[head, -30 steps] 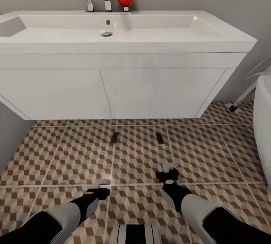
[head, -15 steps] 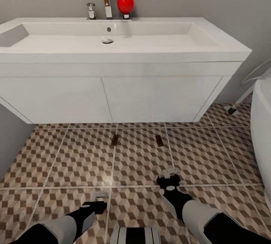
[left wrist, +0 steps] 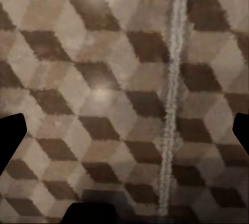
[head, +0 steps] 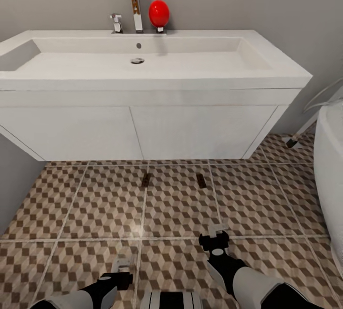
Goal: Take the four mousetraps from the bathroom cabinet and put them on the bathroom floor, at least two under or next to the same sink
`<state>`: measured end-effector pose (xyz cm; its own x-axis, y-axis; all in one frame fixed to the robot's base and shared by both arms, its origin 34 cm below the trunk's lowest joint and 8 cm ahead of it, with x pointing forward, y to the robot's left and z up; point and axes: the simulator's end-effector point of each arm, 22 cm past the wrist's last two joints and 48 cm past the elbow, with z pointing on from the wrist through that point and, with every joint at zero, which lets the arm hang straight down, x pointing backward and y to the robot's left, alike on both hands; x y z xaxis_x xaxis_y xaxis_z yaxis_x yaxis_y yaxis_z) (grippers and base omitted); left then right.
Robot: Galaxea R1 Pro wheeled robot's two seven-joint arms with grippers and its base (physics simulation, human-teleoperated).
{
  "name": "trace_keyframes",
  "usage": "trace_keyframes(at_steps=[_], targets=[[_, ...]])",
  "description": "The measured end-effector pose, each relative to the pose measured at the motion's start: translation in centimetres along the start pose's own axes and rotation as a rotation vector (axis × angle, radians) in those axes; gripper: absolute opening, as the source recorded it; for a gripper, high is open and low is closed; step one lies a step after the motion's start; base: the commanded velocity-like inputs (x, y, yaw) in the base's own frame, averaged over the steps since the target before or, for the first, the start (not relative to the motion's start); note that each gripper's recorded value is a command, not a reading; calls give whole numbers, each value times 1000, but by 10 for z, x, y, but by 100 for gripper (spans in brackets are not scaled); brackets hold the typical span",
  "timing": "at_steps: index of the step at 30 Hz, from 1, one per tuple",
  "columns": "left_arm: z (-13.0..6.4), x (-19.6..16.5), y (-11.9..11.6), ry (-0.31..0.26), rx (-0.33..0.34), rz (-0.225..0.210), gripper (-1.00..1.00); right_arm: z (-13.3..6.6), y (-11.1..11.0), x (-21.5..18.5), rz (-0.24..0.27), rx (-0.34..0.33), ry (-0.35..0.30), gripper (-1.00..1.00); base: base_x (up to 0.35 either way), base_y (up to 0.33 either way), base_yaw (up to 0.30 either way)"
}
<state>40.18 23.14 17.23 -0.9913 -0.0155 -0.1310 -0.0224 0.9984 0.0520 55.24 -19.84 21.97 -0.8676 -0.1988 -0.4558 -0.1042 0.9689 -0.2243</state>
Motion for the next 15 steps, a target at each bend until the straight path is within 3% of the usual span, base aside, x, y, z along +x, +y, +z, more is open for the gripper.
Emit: trace_keyframes(at_steps=[15], targets=[[-33, 29, 3, 52, 2, 3, 100, -31, -9, 17, -6, -1, 39, 100, 0, 0, 0]])
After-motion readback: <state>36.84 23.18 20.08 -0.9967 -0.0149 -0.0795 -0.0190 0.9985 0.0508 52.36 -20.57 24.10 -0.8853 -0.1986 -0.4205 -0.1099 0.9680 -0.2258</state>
